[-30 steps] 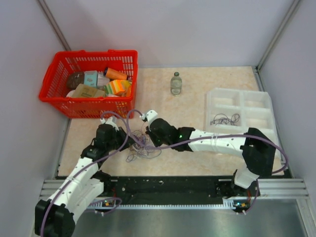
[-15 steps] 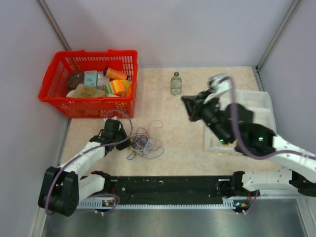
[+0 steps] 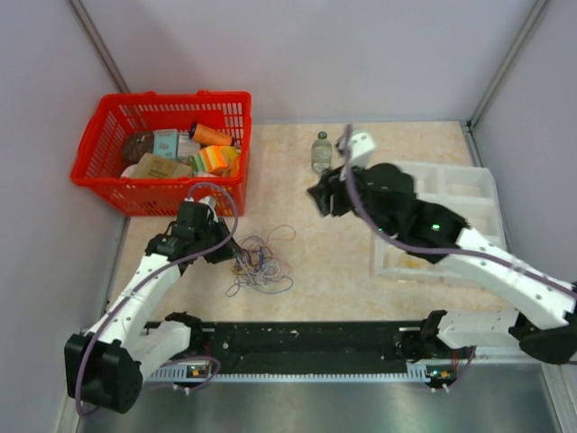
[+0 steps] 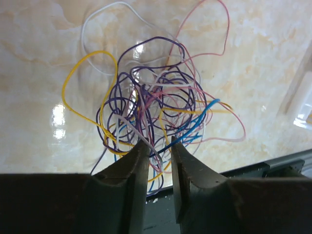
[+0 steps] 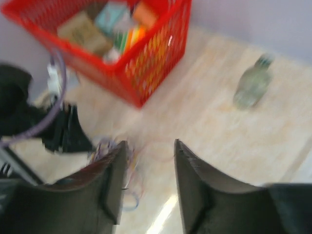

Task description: Untangle the cables

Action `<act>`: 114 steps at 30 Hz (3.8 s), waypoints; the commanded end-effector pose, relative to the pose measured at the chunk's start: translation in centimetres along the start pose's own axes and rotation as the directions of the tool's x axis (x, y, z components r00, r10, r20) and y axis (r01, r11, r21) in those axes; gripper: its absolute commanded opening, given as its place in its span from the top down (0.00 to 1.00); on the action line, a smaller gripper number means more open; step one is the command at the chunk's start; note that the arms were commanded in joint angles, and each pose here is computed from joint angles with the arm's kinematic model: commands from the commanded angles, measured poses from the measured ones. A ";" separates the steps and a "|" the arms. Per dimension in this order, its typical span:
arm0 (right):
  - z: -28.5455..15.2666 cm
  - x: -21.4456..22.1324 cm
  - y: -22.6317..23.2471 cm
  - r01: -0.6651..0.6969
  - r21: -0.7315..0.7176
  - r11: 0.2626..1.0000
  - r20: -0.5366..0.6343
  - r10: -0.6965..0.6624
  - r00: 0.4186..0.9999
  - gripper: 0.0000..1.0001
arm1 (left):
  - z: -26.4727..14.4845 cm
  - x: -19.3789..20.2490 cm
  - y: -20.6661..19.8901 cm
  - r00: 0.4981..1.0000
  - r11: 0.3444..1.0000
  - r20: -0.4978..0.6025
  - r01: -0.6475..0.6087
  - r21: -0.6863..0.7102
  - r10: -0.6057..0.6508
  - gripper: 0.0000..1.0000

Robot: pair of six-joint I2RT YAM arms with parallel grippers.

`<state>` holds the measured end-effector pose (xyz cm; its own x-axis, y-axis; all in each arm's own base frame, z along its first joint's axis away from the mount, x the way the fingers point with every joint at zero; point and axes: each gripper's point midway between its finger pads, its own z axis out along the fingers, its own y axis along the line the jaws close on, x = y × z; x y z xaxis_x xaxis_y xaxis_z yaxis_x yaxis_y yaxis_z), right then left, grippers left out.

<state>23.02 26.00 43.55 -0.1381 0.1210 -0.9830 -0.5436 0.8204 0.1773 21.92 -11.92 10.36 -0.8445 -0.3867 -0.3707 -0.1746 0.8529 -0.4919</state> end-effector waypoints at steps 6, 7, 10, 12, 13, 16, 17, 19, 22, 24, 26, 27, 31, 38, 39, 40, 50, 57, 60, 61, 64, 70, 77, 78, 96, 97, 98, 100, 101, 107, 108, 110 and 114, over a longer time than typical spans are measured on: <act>3.4 22.1 6.4 -0.254 -0.301 0.919 -0.603 0.023 0.797 0.28 | -1.3 1.5 -0.4 0.992 1.000 -0.124 -0.021 -0.003 0.021 0.63; 4.1 23.8 6.1 -0.286 -0.272 0.919 -0.647 0.045 0.762 0.28 | -1.5 1.3 -0.2 0.993 1.000 -0.114 -0.021 -0.022 0.019 0.61; 5.6 26.0 6.3 -0.374 -0.256 0.891 -0.701 0.095 0.707 0.30 | -1.7 0.1 -0.2 0.997 0.999 -0.059 -0.043 -0.028 0.041 0.56; 6.1 27.4 7.3 -0.433 -0.281 0.856 -0.742 0.092 0.664 0.31 | -1.2 -0.2 -0.5 0.998 0.999 -0.054 -0.036 -0.013 0.036 0.53; 6.5 28.2 7.5 -0.442 -0.279 0.852 -0.757 0.088 0.647 0.32 | -1.0 -0.1 -0.7 0.997 1.000 -0.067 -0.023 -0.010 0.023 0.52; 7.2 30.6 7.2 -0.446 -0.227 0.866 -0.799 0.096 0.593 0.41 | -0.3 -0.1 -1.2 0.994 1.000 -0.106 -0.006 0.000 0.006 0.50; 7.3 31.2 7.1 -0.436 -0.205 0.877 -0.804 0.103 0.586 0.44 | -0.2 -0.3 -1.0 0.995 1.000 -0.101 -0.009 -0.015 0.008 0.50; 7.3 32.1 6.7 -0.374 -0.189 0.908 -0.798 0.080 0.598 0.45 | 0.1 -1.1 -0.7 0.995 0.998 -0.091 -0.033 -0.048 0.028 0.50; 7.1 33.5 6.1 -0.241 -0.146 0.960 -0.784 0.037 0.619 0.46 | 0.2 -1.5 0.1 0.996 0.994 -0.083 -0.037 -0.099 0.029 0.43; 7.5 34.5 3.1 -0.075 0.033 0.997 -0.772 0.073 0.631 0.55 | 0.4 -1.2 0.6 0.997 0.992 -0.080 -0.032 -0.123 0.022 0.38; 7.7 35.5 2.1 0.001 0.091 0.996 -0.767 0.069 0.638 0.59 | 0.7 -0.8 1.2 0.997 0.989 -0.082 -0.022 -0.144 0.010 0.37; 7.8 35.6 1.9 0.023 0.118 0.993 -0.756 0.075 0.650 0.61 | 0.9 -0.5 1.5 0.996 0.988 -0.086 -0.013 -0.153 0.000 0.37; 9.1 36.0 2.5 0.068 0.137 0.988 -0.728 0.054 0.683 0.78 | 1.9 0.8 1.7 0.994 0.991 -0.108 0.019 -0.130 -0.034 0.32; 8.9 35.2 0.9 0.226 0.215 0.950 -0.671 -0.025 0.741 1.00 | 3.5 1.6 2.4 0.991 0.990 -0.122 0.042 -0.132 -0.058 0.34; 8.8 34.7 0.5 0.249 0.231 0.940 -0.656 -0.038 0.753 1.00 | 3.8 1.7 2.5 0.990 0.990 -0.130 0.046 -0.135 -0.064 0.35; 8.6 34.2 0.0 0.285 0.250 0.926 -0.645 -0.060 0.762 1.00 | 4.0 1.8 2.7 0.989 0.988 -0.131 0.052 -0.144 -0.071 0.37; 3.4 22.7 -8.3 0.473 0.597 0.648 -0.485 -0.178 0.856 1.00 | 4.4 2.2 8.2 0.991 0.912 -0.084 0.063 -0.405 -0.106 0.65; -0.6 11.3 -15.7 0.327 0.780 0.534 -0.310 -0.125 0.942 1.00 | 3.1 1.9 9.1 0.996 0.897 -0.048 0.050 -0.438 -0.078 0.70; -2.1 7.1 -17.7 0.271 0.825 0.496 -0.249 -0.111 0.962 1.00 | 2.6 1.3 8.3 0.996 0.904 -0.024 0.064 -0.422 -0.082 0.75; -2.8 5.6 -18.4 0.237 0.841 0.486 -0.214 -0.101 0.971 1.00 | 2.3 1.0 8.2 0.997 0.903 -0.016 0.066 -0.425 -0.080 0.78; -4.8 1.8 -21.0 0.168 0.881 0.442 -0.145 -0.085 0.986 1.00 | 1.7 0.3 8.9 0.997 0.885 0.005 0.075 -0.459 -0.081 0.88; -9.6 -5.5 -26.1 0.040 0.938 0.343 0.000 -0.117 0.993 1.00 | 0.6 0.0 10.4 0.989 0.837 0.043 0.144 -0.527 -0.143 1.00; -13.7 -11.4 -29.0 -0.091 0.966 0.242 0.132 -0.160 0.978 1.00 | -2.3 -1.4 13.0 0.955 0.731 0.164 0.294 -0.616 -0.246 1.00; -13.9 -11.9 -29.1 -0.102 0.966 0.239 0.144 -0.164 0.976 1.00 | -2.7 -1.6 13.3 0.953 0.717 0.178 0.302 -0.628 -0.246 1.00; -15.1 -21.6 -30.1 -0.355 0.880 0.315 0.431 -0.220 0.875 1.00 | -5.4 -3.7 16.3 0.899 0.627 0.322 0.437 -0.644 -0.295 1.00; -14.9 -21.8 -29.8 -0.347 0.876 0.336 0.430 -0.217 0.876 1.00 | -5.1 -3.8 16.0 0.904 0.647 0.309 0.426 -0.633 -0.294 1.00; -14.4 -21.9 -29.0 -0.338 0.864 0.372 0.432 -0.207 0.878 1.00 | -4.6 -3.9 15.5 0.911 0.677 0.290 0.411 -0.610 -0.292 1.00; -11.8 -21.2 -26.4 -0.279 0.816 0.506 0.408 -0.163 0.898 1.00 | -3.7 -4.1 14.4 0.925 0.736 0.245 0.381 -0.560 -0.292 1.00; -10.1 -20.3 -24.8 -0.240 0.779 0.580 0.382 -0.135 0.914 1.00 | -3.2 -4.1 13.7 0.933 0.767 0.216 0.361 -0.531 -0.289 1.00; -7.9 -15.1 -19.7 -0.130 0.641 0.757 0.261 -0.055 0.964 1.00 | -2.0 -3.8 11.0 0.953 0.866 0.128 0.303 -0.399 -0.274 1.00; -8.7 -15.0 -19.9 -0.117 0.658 0.744 0.247 -0.066 0.967 1.00 | -1.7 -3.8 9.8 0.957 0.895 0.105 0.290 -0.339 -0.271 1.00; -9.7 -15.6 -19.7 -0.062 0.658 0.750 0.221 -0.113 0.969 1.00 | -1.4 -3.9 8.6 0.965 0.926 0.075 0.262 -0.272 -0.251 0.98; -11.0 -17.5 -20.0 -0.054 0.694 0.717 0.238 -0.159 0.958 1.00 | -1.3 -4.3 7.1 0.973 0.951 0.033 0.230 -0.207 -0.228 0.94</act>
<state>29.74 2.93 53.96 0.0564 0.1385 -0.9888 0.1855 0.9716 0.1467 21.61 -1.79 7.38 -0.7273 -0.6374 -0.2546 -0.5836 0.7695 -0.2594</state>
